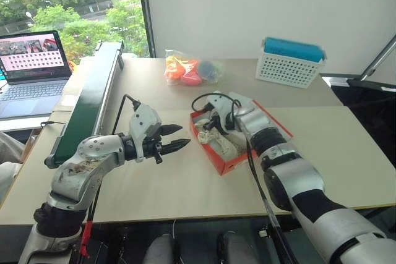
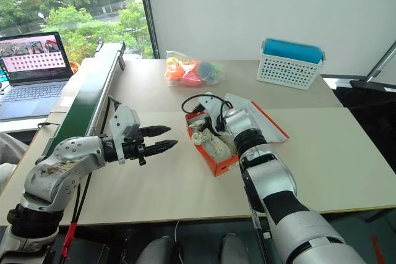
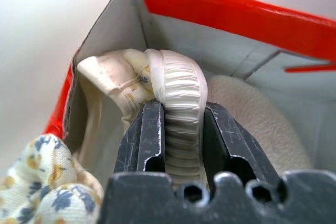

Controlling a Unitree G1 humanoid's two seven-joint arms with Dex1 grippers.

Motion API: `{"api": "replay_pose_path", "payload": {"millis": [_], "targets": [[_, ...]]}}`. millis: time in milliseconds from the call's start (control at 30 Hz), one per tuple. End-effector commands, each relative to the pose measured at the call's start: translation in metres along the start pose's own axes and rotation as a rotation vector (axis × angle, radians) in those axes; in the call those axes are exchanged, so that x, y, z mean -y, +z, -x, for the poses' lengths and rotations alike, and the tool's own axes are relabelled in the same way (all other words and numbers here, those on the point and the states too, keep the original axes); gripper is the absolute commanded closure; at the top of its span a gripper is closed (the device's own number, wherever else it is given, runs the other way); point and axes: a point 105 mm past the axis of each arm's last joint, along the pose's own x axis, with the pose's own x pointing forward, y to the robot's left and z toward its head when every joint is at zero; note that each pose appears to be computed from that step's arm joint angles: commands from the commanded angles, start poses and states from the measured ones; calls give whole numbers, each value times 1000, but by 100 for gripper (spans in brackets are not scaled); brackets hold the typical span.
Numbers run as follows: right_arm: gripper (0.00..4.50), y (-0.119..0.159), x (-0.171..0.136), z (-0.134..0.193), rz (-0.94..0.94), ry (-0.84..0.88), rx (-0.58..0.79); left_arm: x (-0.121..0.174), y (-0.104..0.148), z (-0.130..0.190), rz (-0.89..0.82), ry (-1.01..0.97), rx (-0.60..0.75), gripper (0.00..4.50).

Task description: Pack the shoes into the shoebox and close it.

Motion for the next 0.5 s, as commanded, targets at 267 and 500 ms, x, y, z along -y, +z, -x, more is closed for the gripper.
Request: {"api": "replay_pose_path", "payload": {"millis": [267,500], "targets": [[376,26,-7,58,-118,49,77,1,12,-5,-33,-25,27,214],[376,39,-4,76,-154,35,124,0,11,-6,-31,-32,24,214]]}}
